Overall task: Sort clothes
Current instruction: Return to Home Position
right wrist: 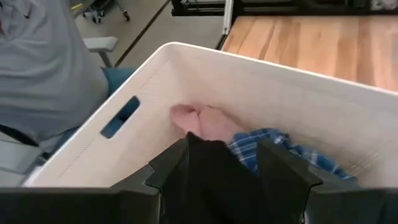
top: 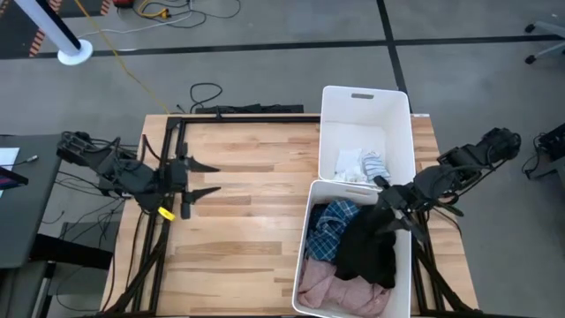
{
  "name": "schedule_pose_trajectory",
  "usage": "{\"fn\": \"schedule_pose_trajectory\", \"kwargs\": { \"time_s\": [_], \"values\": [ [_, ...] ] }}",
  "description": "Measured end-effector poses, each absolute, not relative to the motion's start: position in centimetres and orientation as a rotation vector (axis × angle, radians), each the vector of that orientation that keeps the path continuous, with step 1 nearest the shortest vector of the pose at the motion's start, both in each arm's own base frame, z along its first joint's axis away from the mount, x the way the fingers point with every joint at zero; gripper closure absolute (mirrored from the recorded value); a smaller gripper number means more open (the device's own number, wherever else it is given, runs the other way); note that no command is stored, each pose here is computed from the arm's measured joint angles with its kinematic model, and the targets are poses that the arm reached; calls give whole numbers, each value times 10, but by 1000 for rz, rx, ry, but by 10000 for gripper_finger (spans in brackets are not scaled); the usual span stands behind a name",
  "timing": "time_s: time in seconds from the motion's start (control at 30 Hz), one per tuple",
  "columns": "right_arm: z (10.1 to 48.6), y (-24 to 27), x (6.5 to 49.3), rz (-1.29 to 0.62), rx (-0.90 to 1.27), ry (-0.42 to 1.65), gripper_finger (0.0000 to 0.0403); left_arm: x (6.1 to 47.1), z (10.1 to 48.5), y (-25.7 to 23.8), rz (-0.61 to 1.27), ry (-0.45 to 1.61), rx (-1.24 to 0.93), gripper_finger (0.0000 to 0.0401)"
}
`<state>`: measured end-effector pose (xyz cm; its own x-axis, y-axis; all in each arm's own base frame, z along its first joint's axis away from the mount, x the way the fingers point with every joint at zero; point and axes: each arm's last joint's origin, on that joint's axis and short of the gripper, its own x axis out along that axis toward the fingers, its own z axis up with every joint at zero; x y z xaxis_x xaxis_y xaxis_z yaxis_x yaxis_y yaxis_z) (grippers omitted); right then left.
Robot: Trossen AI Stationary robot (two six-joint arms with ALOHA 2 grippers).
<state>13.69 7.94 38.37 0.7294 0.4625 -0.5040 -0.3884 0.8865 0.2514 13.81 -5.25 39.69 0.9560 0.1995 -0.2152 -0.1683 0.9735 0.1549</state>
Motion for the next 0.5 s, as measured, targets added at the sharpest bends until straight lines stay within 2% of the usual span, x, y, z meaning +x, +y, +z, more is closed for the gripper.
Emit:
{"fn": "schedule_pose_trajectory", "kwargs": {
  "time_s": [0.33, 0.5],
  "values": [
    [399, 76, 138, 454, -22, 398, 202, 123, 397, -48, 213, 234, 140, 192],
    [419, 70, 126, 466, -69, 336, 202, 118, 393, -48, 221, 229, 173, 192]
  ]
}}
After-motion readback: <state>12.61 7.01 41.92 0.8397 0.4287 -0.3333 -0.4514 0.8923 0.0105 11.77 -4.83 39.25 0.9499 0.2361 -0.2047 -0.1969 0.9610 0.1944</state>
